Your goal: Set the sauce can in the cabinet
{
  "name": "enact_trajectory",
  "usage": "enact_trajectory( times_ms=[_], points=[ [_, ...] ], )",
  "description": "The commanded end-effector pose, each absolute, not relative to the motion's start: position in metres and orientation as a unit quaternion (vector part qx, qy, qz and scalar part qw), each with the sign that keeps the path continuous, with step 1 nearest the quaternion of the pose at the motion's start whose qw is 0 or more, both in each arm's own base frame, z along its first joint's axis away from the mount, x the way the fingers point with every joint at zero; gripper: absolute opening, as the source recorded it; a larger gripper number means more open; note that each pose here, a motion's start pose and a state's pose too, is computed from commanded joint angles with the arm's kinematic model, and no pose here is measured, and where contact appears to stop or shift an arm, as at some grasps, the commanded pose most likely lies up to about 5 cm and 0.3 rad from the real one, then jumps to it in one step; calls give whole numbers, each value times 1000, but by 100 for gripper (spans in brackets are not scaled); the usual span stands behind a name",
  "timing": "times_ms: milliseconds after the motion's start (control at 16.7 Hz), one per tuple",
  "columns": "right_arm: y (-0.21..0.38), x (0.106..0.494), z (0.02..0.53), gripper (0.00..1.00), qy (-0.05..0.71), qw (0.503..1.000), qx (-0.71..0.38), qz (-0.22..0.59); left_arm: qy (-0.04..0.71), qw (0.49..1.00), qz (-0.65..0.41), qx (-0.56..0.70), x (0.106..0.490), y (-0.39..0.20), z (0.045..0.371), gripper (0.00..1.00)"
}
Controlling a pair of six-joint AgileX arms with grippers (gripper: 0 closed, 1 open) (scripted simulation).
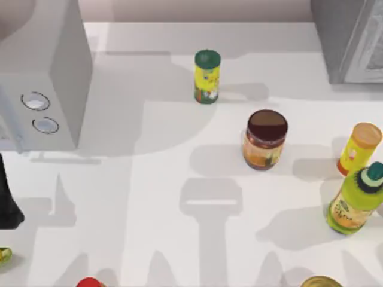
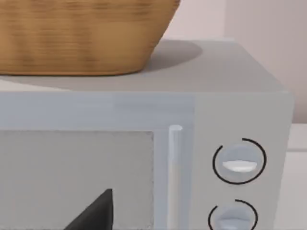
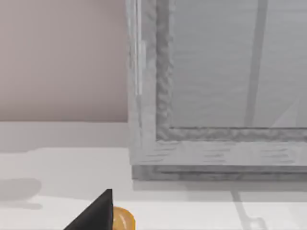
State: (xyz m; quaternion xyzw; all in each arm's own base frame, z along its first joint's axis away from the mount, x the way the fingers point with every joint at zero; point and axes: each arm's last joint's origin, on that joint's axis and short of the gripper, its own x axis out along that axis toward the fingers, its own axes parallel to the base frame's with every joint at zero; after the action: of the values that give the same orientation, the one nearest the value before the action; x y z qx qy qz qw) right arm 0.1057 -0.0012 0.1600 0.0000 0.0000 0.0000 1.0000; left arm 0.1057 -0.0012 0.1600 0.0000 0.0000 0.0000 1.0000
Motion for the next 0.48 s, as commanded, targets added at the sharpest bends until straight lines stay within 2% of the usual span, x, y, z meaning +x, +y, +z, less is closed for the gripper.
enact_trajectory(
  times_ms=[240, 480],
  points=[
    [1, 106, 166, 100, 2, 1000, -9, 19, 0, 1000, 0, 0, 106, -1, 160, 100],
    [10, 113, 192, 100, 33, 990, -67, 122, 0, 1000, 0, 0, 106, -1, 160, 100]
  ],
)
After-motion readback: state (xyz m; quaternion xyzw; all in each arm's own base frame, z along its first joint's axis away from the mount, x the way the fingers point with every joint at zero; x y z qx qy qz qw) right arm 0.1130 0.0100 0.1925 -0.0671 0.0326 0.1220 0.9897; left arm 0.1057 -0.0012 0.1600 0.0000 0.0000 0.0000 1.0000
